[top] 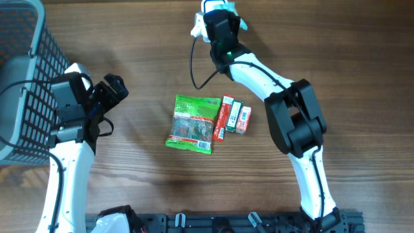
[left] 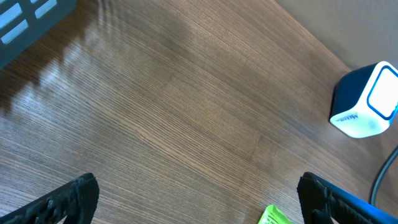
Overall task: Scan the item barcode
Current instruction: 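Hold the wipes pack over the scanner window with the right gripper, then move the wipes pack right and release it on the table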
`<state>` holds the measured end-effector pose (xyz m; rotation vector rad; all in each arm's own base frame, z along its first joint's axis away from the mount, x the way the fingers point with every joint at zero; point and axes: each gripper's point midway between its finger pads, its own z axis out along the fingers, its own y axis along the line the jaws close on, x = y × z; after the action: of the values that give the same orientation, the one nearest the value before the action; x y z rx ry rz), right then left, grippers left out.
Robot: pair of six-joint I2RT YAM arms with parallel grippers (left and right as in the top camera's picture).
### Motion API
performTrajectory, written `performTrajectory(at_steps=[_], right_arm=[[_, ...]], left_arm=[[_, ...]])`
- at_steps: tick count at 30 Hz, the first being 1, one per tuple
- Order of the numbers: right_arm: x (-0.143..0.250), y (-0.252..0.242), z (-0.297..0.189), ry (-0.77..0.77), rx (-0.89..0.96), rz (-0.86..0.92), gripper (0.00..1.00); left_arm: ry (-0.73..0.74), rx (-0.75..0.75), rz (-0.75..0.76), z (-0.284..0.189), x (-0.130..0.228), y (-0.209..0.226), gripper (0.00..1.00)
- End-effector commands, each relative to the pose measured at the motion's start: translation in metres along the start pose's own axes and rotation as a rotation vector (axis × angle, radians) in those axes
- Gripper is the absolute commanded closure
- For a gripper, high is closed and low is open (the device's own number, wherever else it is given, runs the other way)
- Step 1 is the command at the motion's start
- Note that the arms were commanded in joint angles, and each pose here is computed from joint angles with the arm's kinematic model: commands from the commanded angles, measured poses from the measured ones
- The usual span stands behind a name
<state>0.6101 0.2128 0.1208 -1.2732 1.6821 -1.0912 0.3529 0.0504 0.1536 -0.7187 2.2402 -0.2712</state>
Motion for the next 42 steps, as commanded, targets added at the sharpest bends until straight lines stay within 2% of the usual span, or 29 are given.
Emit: performTrajectory(at_steps=[1, 4, 7, 12, 16, 19, 24, 29, 30, 31, 32, 33, 37, 39, 42], right_arm=[[0.001, -0.035, -0.015, -0.003, 0.039, 0.212, 0.96], [-0.001, -0.063, -0.041, -0.073, -0.032, 0.337, 0.96], [0.018, -0.096, -0.074, -0.073, -0.084, 0.476, 0.96], [0.089, -0.113, -0.130, 0.054, -0.264, 0.640, 0.96], [0.153, -0.080, -0.153, 0.213, -0.501, 0.770, 0.96], [0.220, -0.041, -0.163, 0.455, -0.649, 0.900, 0.96], [0.288, 0.016, -0.158, 0.626, -0.781, 1.062, 0.96], [0.341, 0.066, -0.147, 0.723, -0.774, 1.203, 0.93], [0.349, 0.071, -0.144, 0.738, -0.751, 1.239, 0.76], [0.356, 0.075, -0.141, 0.743, -0.735, 1.260, 0.40], [0.361, 0.079, -0.140, 0.750, -0.727, 1.270, 0.10], [0.365, 0.081, -0.140, 0.756, -0.726, 1.274, 0.03], [0.370, 0.074, -0.142, 0.765, -0.704, 1.278, 0.00], [0.377, 0.059, -0.146, 0.799, -0.634, 1.303, 0.00], [0.373, 0.035, -0.153, 0.755, -0.586, 1.336, 0.00]], left_arm=[[-0.012, -0.012, 0.014, 0.000, -0.004, 0.002, 0.00], [-0.012, -0.012, 0.014, 0.000, -0.004, 0.002, 0.00], [-0.012, -0.012, 0.014, 0.000, -0.004, 0.002, 0.00], [-0.013, -0.012, 0.014, 0.000, -0.004, 0.002, 0.00], [-0.012, -0.012, 0.013, 0.000, -0.004, 0.002, 0.00], [-0.012, -0.011, 0.014, 0.000, -0.004, 0.002, 0.00], [-0.012, -0.011, 0.014, 0.000, -0.004, 0.002, 0.00], [-0.012, -0.012, 0.014, 0.000, -0.004, 0.002, 0.00], [-0.012, -0.011, 0.014, 0.000, -0.004, 0.002, 0.00], [-0.012, -0.011, 0.014, 0.000, -0.004, 0.002, 0.00], [-0.012, -0.011, 0.014, 0.000, -0.004, 0.002, 0.00], [-0.012, -0.011, 0.014, 0.000, -0.004, 0.002, 0.00], [-0.012, -0.012, 0.014, 0.000, -0.004, 0.002, 0.00], [-0.012, -0.011, 0.014, 0.000, -0.004, 0.002, 0.00], [-0.012, -0.011, 0.014, 0.000, -0.004, 0.002, 0.00]])
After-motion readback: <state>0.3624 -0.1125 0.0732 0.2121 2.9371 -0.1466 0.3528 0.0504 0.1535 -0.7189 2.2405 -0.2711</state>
